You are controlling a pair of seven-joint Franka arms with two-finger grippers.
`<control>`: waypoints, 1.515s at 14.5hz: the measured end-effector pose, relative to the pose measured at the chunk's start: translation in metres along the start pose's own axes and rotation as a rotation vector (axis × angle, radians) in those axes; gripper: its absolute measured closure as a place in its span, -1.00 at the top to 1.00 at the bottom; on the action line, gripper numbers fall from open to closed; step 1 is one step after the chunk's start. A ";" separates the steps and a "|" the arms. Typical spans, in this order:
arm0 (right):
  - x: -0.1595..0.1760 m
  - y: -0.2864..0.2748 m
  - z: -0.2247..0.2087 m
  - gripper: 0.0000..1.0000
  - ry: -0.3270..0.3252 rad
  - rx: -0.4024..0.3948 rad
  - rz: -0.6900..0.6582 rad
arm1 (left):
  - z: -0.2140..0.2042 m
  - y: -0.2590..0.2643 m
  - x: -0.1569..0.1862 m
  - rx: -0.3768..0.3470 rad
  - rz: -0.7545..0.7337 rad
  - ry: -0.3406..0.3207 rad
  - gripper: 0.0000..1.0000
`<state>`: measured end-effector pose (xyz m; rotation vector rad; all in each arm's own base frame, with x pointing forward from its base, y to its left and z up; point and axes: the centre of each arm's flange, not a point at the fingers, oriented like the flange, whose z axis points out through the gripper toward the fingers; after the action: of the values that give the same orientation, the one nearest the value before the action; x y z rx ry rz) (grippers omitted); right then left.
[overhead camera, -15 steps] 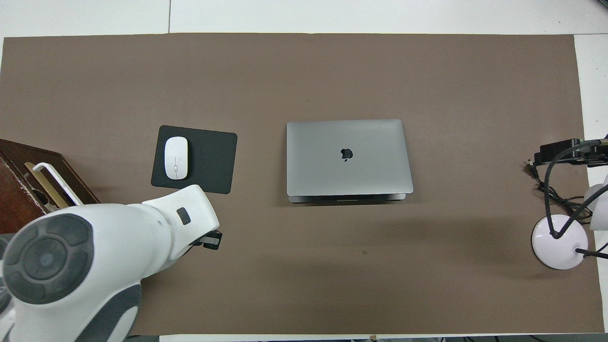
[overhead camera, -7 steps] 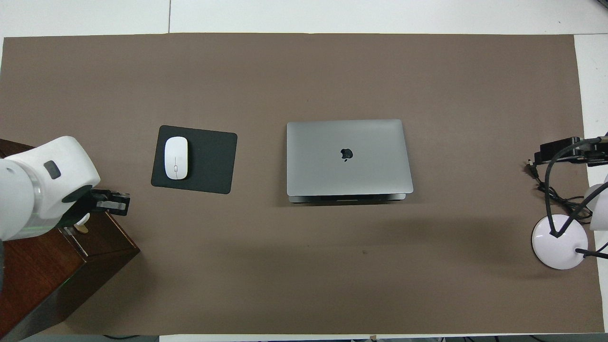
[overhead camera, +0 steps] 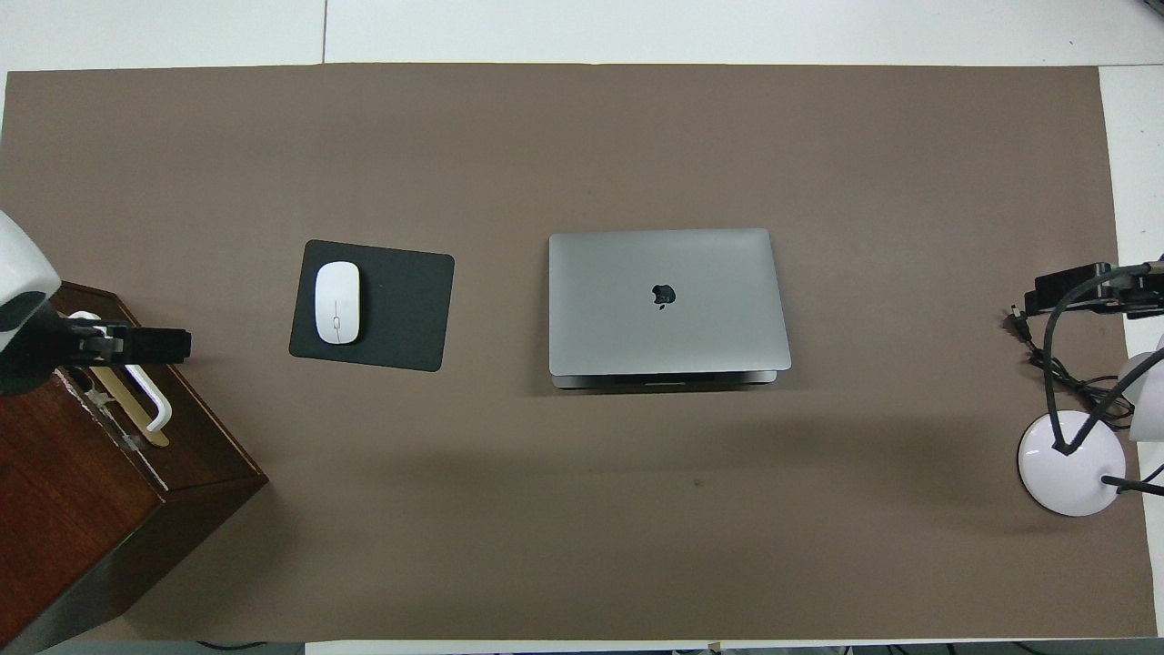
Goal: Close laptop with both arms
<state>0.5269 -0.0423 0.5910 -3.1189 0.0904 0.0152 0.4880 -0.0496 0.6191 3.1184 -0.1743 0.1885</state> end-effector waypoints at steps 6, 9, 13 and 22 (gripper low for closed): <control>-0.001 0.003 0.001 1.00 -0.008 -0.030 -0.003 | -0.032 -0.031 0.032 0.014 -0.065 0.036 1.00; -0.001 0.004 0.001 1.00 -0.009 -0.036 -0.003 | -0.030 -0.049 0.039 0.001 -0.106 0.005 1.00; -0.001 0.004 0.001 1.00 -0.012 -0.037 -0.002 | -0.013 -0.053 0.057 0.003 -0.114 -0.044 1.00; -0.001 0.005 0.001 1.00 -0.012 -0.037 -0.001 | 0.015 -0.046 0.049 -0.003 -0.103 -0.193 1.00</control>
<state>0.5253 -0.0471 0.5897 -3.1555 0.0894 0.0364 0.5433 -0.0096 0.6096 3.1280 -0.0146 -0.1137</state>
